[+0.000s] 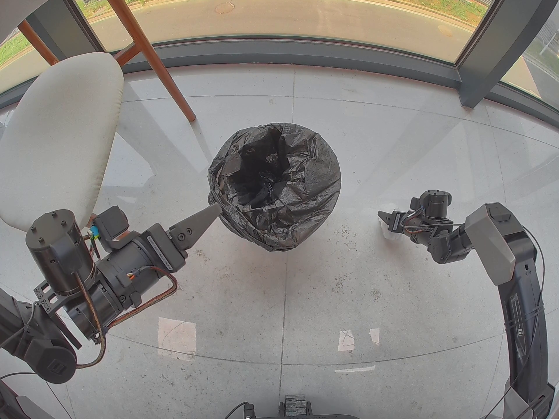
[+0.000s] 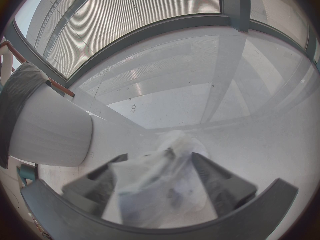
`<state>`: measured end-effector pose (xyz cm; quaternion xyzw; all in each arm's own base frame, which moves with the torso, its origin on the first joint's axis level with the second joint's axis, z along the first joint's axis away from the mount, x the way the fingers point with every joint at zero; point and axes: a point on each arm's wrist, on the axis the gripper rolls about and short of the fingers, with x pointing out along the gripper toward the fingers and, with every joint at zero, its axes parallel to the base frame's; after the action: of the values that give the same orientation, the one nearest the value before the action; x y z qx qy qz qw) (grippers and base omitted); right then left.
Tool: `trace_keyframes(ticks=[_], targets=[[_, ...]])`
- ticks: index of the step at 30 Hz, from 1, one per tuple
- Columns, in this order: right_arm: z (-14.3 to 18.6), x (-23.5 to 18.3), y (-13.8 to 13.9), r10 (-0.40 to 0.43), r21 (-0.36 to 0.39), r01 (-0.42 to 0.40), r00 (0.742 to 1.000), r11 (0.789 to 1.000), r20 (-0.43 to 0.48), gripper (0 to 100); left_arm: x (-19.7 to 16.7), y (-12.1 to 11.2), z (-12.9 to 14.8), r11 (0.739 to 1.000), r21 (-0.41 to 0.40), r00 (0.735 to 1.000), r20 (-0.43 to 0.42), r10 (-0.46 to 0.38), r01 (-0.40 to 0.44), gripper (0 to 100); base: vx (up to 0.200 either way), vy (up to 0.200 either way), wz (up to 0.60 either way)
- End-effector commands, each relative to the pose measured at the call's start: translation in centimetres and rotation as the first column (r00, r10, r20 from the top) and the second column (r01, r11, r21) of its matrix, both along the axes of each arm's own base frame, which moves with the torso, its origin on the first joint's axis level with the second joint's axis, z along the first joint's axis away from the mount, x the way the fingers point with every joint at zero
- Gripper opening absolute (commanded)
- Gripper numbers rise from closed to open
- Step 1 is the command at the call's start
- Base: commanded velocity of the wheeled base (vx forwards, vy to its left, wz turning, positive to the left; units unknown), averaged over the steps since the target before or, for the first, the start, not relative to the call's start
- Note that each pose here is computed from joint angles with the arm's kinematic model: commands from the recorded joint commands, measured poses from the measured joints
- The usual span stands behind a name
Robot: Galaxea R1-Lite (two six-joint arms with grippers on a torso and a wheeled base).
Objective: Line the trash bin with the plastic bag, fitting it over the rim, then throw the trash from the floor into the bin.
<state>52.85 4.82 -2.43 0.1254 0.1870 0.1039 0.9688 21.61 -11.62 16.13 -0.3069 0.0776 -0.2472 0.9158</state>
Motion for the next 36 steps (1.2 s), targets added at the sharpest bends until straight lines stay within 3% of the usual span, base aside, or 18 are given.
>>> trace_keyframes(ticks=[1, 4, 5, 6, 7, 10, 13, 14, 15, 17, 20, 23, 30, 36], targets=[[-0.7, -0.2, -0.6, -0.011, 0.001, 0.011, 1.0, 1.0, -0.013, 0, -0.2, 0.2, 0.3, 1.0, -0.007, 1.0, 0.01, 0.003, -0.002, 100, 0.0, 0.0, 0.0], [4.9, -1.1, -2.6, -0.037, 0.012, 0.037, 0.998, 0.999, 0.054, 0, -0.8, 0.5, 1.0, 1.0, -0.021, 0.999, 0.035, 0.004, -0.004, 100, 0.0, 0.0, 0.0], [5.2, -1.2, -2.7, -0.039, 0.012, 0.038, 0.998, 0.999, 0.055, 0, -0.9, 0.5, 1.0, 1.0, -0.02, 0.999, 0.036, 0.003, -0.002, 100, 0.0, 0.0, 0.0], [8.9, -2.4, -4.0, -0.046, 0.02, 0.044, 0.994, 0.999, 0.095, 0, -1.0, 0.6, 0.7, 1.0, -0.014, 1.0, 0.027, 0.003, -0.002, 100, 0.0, 0.0, 0.0], [9.6, -2.6, -4.2, -0.044, 0.024, 0.042, 0.994, 0.999, 0.105, 0, -1.0, 0.7, 0.7, 1.0, -0.013, 1.0, 0.025, 0.004, -0.004, 100, 0.0, 0.0, 0.0], [16.6, -5.7, -5.1, -0.007, 0.058, -0.004, 0.981, 0.998, 0.195, 0, -1.1, 0.8, 0.6, 1.0, -0.011, 1.0, 0.024, 0.012, -0.012, 100, 0.0, 0.0, 0.0], [21.7, -8.6, -4.4, 0.0, 0.095, -0.026, 0.963, 0.995, 0.27, 0, -0.8, 1.4, 0.6, 0.999, -0.009, 0.999, 0.024, 0.039, -0.039, 100, 0.0, 0.0, 0.0], [21.7, -8.6, -4.4, 0.0, 0.095, -0.026, 0.963, 0.995, 0.27, 0, -0.8, 1.4, 0.6, 0.999, -0.009, 0.999, 0.024, 0.039, -0.039, 100, 0.0, 0.0, 0.0], [24.7, -10.9, -3.0, 0.022, 0.137, -0.068, 0.95, 0.988, 0.311, 0, -0.7, 1.5, 0.7, 0.999, -0.009, 0.999, 0.028, 0.044, -0.044, 100, 0.0, 0.0, 0.0], [26.8, -13.2, -0.6, 0.08, 0.185, -0.147, 0.94, 0.972, 0.332, 0, -0.6, 1.6, 0.8, 0.999, -0.008, 0.998, 0.032, 0.049, -0.049, 100, 0.0, 0.0, 0.0], [28.4, -16.1, 3.5, 0.194, 0.234, -0.284, 0.92, 0.93, 0.342, 0, -0.3, 2.0, 1.0, 0.997, -0.013, 0.997, 0.044, 0.07, -0.07, 100, 0.0, 0.0, 0.0], [28.3, -18.4, 8.8, 0.334, 0.234, -0.423, 0.879, 0.875, 0.34, 0, 0.1, 2.6, 1.3, 0.995, -0.02, 0.993, 0.054, 0.103, -0.102, 100, 0.0, 0.0, 0.0], [27.6, -20.4, 14.9, 0.476, 0.229, -0.567, 0.807, 0.792, 0.35, 0, 0.2, 2.7, 1.4, 0.994, -0.02, 0.992, 0.057, 0.11, -0.109, 100, 0.0, 0.0, 0.0], [28.8, -19.8, 15.8, 0.475, 0.225, -0.589, 0.781, 0.776, 0.406, 0, 0.1, 2.9, 2.0, 0.993, -0.044, 0.988, 0.098, 0.118, -0.114, 100, 0.0, 0.0, 0.0]])
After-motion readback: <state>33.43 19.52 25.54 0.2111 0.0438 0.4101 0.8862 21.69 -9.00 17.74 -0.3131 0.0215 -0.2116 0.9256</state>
